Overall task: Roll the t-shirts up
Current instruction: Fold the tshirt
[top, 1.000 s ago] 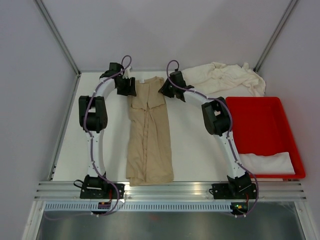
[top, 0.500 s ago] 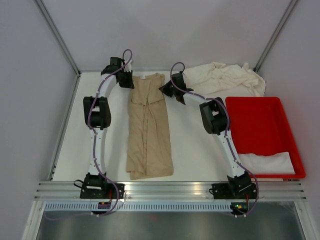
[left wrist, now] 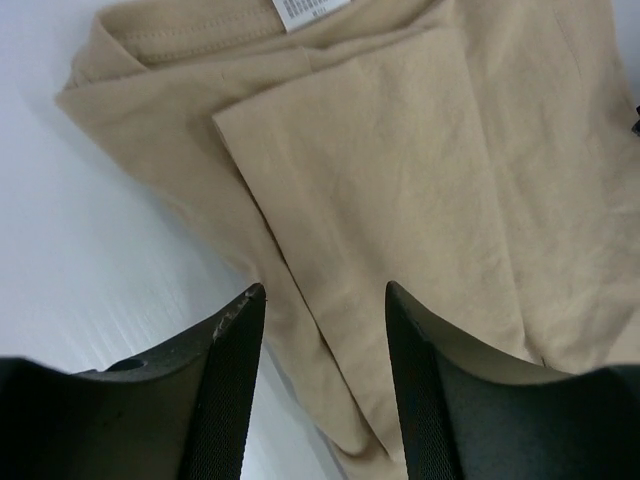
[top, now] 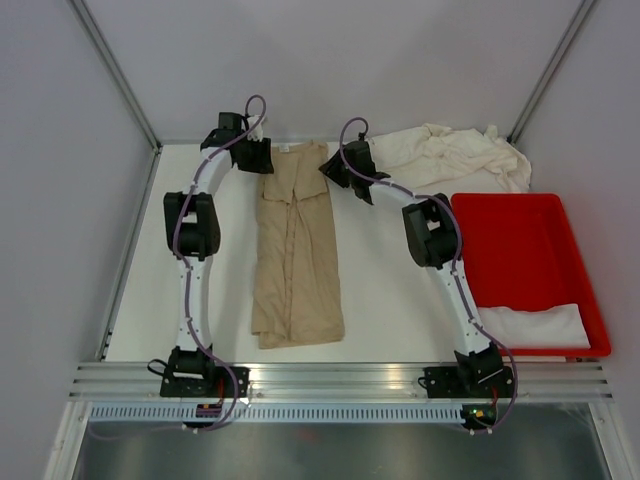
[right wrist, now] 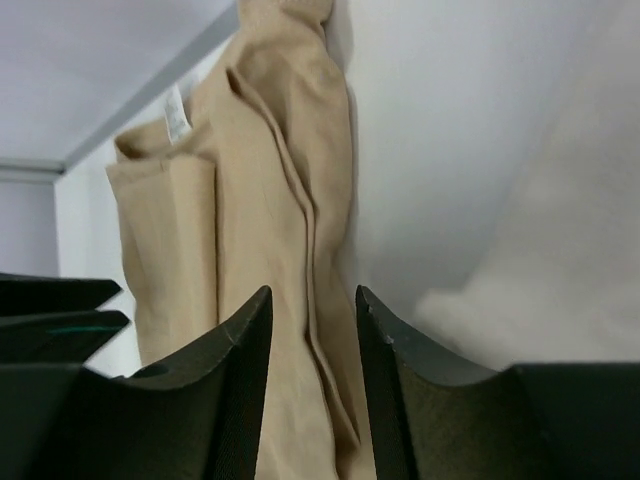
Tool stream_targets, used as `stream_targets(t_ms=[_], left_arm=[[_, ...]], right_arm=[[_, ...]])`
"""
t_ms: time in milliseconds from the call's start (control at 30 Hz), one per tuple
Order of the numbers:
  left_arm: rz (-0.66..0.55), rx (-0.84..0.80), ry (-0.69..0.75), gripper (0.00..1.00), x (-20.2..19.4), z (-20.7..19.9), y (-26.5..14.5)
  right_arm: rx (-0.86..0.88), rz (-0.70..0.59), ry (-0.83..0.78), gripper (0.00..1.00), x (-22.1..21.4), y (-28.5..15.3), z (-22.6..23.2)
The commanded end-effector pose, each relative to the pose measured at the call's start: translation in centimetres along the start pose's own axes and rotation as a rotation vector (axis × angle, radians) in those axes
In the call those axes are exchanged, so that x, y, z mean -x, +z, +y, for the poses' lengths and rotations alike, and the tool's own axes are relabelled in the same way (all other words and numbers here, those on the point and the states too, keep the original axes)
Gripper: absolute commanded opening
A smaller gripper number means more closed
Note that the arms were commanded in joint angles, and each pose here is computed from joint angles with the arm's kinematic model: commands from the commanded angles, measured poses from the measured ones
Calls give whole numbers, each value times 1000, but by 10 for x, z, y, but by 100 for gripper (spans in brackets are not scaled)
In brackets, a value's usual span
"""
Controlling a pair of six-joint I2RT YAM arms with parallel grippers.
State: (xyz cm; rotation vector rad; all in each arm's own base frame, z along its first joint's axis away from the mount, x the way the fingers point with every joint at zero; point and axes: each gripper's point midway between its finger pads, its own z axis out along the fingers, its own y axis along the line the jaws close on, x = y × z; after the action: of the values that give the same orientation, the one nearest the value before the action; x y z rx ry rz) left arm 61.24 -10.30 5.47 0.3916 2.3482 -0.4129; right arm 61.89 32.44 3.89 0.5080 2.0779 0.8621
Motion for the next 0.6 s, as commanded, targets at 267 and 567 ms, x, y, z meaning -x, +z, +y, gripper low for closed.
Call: stream_targets(t_ms=[267,567], left_arm=[[-107,-118,281,52,9,-104,-211],[304,-214,547,56,-226,-161,-260]], right_arm=[[35,-34,-371,44,22,-160,62],[126,270,-458,42,-111,-263,49]])
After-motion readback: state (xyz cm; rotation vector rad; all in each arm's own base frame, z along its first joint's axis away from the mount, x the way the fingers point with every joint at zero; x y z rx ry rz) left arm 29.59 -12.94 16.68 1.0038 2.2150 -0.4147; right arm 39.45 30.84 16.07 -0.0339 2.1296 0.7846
